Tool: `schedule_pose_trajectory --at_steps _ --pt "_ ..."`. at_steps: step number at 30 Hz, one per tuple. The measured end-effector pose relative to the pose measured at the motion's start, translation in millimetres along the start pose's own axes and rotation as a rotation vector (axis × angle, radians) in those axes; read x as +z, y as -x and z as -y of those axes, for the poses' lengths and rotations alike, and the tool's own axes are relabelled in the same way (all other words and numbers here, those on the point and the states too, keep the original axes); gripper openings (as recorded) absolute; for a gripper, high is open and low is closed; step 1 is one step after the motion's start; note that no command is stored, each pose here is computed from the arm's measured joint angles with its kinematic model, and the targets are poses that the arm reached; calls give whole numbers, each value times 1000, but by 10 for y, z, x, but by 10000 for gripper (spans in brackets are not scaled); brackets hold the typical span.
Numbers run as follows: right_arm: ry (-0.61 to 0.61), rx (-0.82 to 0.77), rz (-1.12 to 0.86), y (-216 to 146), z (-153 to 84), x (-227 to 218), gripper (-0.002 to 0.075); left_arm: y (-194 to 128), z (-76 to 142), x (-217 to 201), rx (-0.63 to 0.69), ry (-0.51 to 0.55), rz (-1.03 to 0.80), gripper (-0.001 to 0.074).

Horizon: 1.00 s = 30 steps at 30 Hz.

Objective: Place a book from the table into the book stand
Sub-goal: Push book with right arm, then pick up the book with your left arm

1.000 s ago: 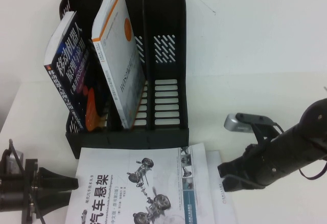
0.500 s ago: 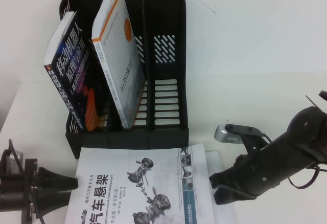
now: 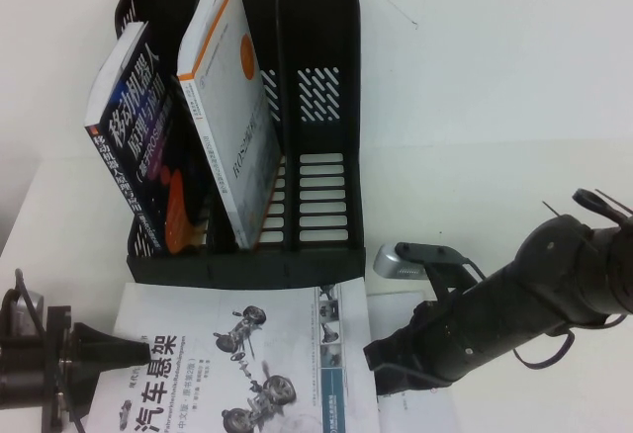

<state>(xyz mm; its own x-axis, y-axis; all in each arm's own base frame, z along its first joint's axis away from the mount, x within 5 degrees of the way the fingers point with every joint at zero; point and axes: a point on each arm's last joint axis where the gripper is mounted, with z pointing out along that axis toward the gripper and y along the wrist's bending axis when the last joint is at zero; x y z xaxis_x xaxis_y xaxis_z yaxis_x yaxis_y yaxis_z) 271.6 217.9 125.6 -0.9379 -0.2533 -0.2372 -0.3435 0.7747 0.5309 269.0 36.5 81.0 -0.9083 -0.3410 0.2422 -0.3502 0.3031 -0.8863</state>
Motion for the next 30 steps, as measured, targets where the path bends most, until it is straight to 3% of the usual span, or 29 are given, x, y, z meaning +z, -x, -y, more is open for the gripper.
schedule_pose_trajectory --at_steps 3,7,15,19,30 --pt "2 -2 0 7 -8 4 0 0 0 0 2 0 0 269" --pt "5 -9 -4 16 -14 5 0 0 7 0 -2 -8 -1 118" --pt "-71 -84 3 19 -71 -211 0 -21 89 -37 17 -34 -4 120" --pt "-144 -149 46 28 -158 -512 0 -60 191 -94 45 32 25 120" --pt "-229 -241 125 -56 -360 -1115 0 -500 1039 -274 310 153 115 120"
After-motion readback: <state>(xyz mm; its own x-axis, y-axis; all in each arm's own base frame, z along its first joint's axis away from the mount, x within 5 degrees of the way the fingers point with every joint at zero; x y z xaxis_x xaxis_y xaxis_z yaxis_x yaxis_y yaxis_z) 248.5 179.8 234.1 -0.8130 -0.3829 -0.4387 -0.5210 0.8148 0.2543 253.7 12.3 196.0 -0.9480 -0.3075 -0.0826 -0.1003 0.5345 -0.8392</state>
